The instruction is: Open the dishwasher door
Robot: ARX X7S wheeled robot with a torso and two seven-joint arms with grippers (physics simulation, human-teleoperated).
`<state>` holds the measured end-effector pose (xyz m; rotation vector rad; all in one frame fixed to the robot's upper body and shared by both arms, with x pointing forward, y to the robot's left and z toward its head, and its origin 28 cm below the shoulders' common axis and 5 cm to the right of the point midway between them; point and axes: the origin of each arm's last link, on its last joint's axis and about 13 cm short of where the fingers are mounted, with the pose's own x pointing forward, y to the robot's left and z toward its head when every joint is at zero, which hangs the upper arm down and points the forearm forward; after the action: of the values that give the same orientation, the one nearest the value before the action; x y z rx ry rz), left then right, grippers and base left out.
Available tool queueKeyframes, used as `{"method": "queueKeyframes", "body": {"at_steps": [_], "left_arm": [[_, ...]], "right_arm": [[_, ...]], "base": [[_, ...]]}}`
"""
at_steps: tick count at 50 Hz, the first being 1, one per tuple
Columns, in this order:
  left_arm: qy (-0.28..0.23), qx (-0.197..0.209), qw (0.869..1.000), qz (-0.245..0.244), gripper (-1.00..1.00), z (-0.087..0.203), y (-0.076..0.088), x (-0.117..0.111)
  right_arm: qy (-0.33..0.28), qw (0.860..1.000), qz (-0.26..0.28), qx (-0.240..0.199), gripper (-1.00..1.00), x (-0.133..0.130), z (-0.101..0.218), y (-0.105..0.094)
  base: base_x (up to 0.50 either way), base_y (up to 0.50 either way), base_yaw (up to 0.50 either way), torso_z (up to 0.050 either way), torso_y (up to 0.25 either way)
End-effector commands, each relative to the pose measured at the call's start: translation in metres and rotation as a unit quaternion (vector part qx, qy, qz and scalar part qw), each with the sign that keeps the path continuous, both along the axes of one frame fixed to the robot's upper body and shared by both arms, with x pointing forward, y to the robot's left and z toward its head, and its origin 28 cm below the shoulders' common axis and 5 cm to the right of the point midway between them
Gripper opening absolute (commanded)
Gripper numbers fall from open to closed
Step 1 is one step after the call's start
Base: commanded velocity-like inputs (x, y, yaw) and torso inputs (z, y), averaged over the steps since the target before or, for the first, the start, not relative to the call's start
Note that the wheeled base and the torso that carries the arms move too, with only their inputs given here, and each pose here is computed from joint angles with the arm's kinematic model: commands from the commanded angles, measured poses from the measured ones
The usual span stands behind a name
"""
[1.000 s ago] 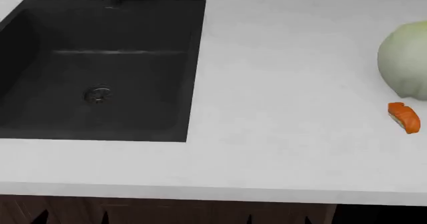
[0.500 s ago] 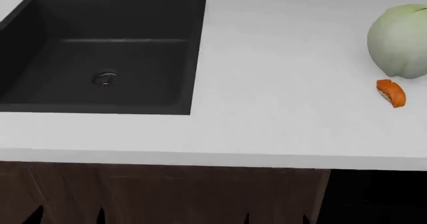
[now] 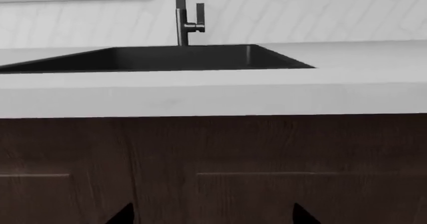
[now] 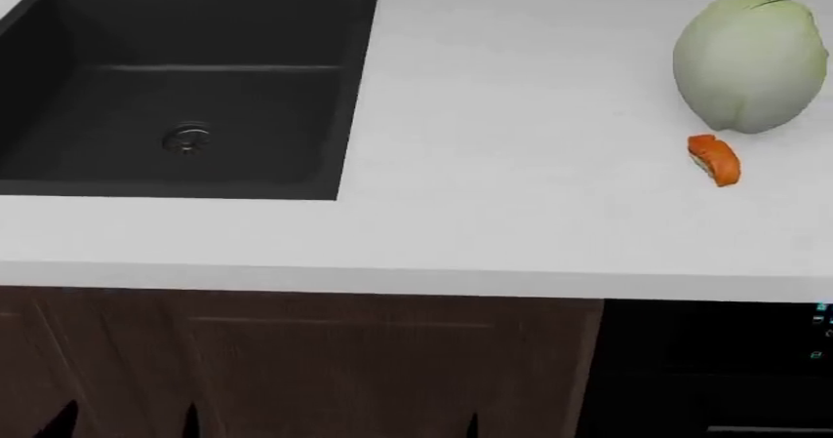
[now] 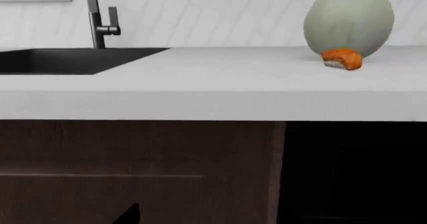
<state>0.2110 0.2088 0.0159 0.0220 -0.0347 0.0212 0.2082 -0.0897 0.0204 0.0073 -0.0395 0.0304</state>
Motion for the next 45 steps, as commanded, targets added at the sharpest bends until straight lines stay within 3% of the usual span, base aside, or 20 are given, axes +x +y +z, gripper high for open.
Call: {"method": "queueKeyframes", "body": {"at_steps": [1, 27, 45], "left_arm": [[-0.005, -0.002, 1.000, 0.002, 1.00, 0.0022, -0.0006, -0.0008], [-0.010, -0.008, 1.000, 0.002, 1.00, 0.0032, 0.0012, -0.0013], [0.005, -0.009, 1.000, 0.018, 1.00, 0.0048, 0.0019, 0.0021]], "right_arm": [[-0.004, 1.000, 0.002, 0.003, 1.00, -0.0006, 0.0018, -0.0003], [-0.008, 1.000, 0.005, 0.004, 1.00, -0.0022, 0.0027, 0.0005], [-0.008, 1.000, 0.004, 0.005, 1.00, -0.0012, 0.0023, 0.0010]], "base": [[0.00, -0.50, 0.00, 0.000, 0.000], [0.00, -0.49, 0.00, 0.000, 0.000], [0.00, 0.00, 0.00, -0.008, 0.000]]}}
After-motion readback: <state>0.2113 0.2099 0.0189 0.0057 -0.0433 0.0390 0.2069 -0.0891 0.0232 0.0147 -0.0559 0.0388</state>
